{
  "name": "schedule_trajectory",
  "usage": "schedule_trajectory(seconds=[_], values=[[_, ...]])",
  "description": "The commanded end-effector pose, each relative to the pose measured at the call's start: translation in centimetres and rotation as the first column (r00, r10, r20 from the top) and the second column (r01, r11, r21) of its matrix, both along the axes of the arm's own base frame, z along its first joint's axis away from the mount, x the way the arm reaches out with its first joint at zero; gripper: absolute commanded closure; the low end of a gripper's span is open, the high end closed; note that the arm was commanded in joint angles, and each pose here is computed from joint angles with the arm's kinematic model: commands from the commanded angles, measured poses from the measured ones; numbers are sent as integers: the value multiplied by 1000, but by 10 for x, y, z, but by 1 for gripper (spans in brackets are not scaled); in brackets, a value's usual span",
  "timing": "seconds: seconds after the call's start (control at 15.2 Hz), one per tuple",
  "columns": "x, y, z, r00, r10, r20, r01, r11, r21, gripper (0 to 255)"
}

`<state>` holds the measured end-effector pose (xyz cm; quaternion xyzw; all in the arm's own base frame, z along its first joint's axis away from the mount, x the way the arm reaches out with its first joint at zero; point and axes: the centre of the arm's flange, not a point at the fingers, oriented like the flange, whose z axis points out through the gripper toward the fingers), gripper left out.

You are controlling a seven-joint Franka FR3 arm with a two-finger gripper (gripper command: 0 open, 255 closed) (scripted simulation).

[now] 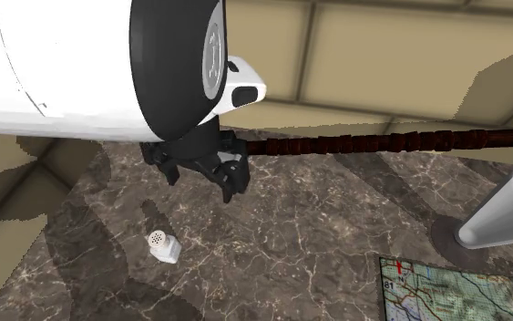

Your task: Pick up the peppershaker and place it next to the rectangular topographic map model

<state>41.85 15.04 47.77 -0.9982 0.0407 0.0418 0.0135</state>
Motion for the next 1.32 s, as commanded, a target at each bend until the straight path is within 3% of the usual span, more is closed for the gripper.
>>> schedule_trajectory(seconds=[0.0,0.46,0.92,1.25], values=[[18,17,-11,999,-32,9,32,999,-8,0],[88,65,-44,990,-136,37,137,990,-39,0],[161,103,-76,970,-233,66,237,969,-66,0],[160,102,-102,970,-233,66,237,969,-66,0]])
